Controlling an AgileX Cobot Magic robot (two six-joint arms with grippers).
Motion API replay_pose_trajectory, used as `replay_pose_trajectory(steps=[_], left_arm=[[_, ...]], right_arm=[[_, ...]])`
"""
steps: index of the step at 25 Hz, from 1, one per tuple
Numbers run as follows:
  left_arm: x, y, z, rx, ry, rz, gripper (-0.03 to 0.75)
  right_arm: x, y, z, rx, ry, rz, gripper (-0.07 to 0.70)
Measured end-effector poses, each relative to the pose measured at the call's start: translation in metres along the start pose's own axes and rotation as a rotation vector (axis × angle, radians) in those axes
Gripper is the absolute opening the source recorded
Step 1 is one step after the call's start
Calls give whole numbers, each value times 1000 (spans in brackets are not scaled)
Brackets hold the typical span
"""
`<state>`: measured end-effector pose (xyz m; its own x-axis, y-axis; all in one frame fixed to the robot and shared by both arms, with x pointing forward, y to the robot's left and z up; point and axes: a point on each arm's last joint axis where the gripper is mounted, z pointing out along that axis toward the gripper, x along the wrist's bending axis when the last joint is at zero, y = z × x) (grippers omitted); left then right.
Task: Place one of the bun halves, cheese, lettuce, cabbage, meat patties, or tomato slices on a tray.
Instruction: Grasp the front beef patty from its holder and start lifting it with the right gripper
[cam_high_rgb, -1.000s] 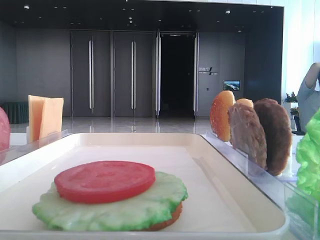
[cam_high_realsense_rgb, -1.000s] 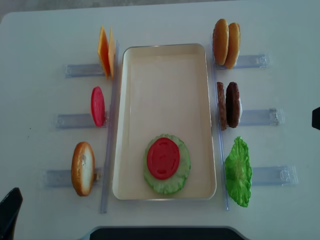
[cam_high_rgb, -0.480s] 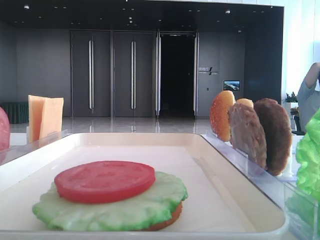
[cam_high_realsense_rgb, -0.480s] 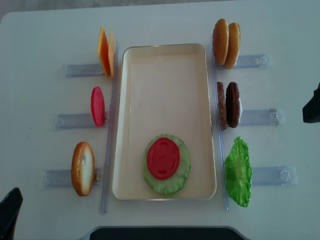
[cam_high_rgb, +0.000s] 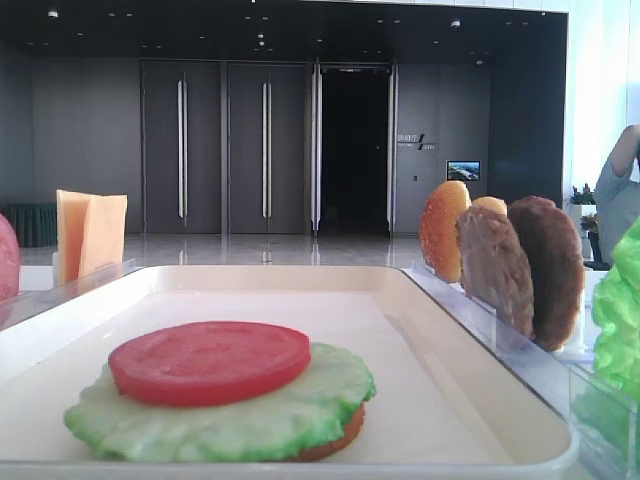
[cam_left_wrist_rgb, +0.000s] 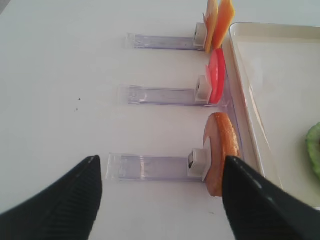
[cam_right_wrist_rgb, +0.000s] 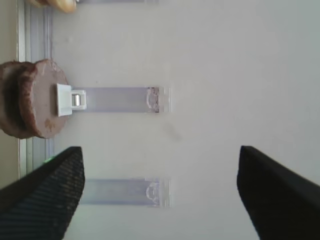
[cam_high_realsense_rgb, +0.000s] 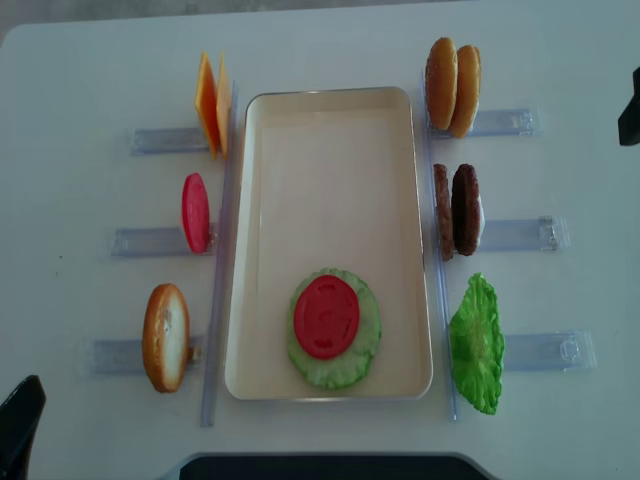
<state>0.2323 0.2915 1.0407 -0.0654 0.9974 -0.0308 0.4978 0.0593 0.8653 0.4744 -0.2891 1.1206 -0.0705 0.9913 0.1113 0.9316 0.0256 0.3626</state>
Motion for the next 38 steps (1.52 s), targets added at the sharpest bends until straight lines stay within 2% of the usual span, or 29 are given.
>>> replay_pose_trajectory(steps=[9, 13, 18, 22, 25, 32, 38], left_arm=[[0, 0, 0, 0, 0, 0, 573], [0, 0, 0, 0, 0, 0, 573], [0, 0, 0, 0, 0, 0, 573], [0, 0, 0, 0, 0, -1, 573], [0, 0, 0, 0, 0, -1, 573], [0, 0, 0, 0, 0, -2, 573], [0, 0, 0, 0, 0, -2, 573]], right_arm=[[5, 15, 5, 4, 16, -11, 589], [30, 12, 7, 17, 41, -64, 589], [75, 4, 13, 53, 76, -153, 589], [110, -1, 26, 107, 94, -216, 589], [133, 0, 39, 149, 99, -244, 589], [167, 7, 49, 163, 116, -266, 586], [175, 14, 59, 180, 111, -260, 584]])
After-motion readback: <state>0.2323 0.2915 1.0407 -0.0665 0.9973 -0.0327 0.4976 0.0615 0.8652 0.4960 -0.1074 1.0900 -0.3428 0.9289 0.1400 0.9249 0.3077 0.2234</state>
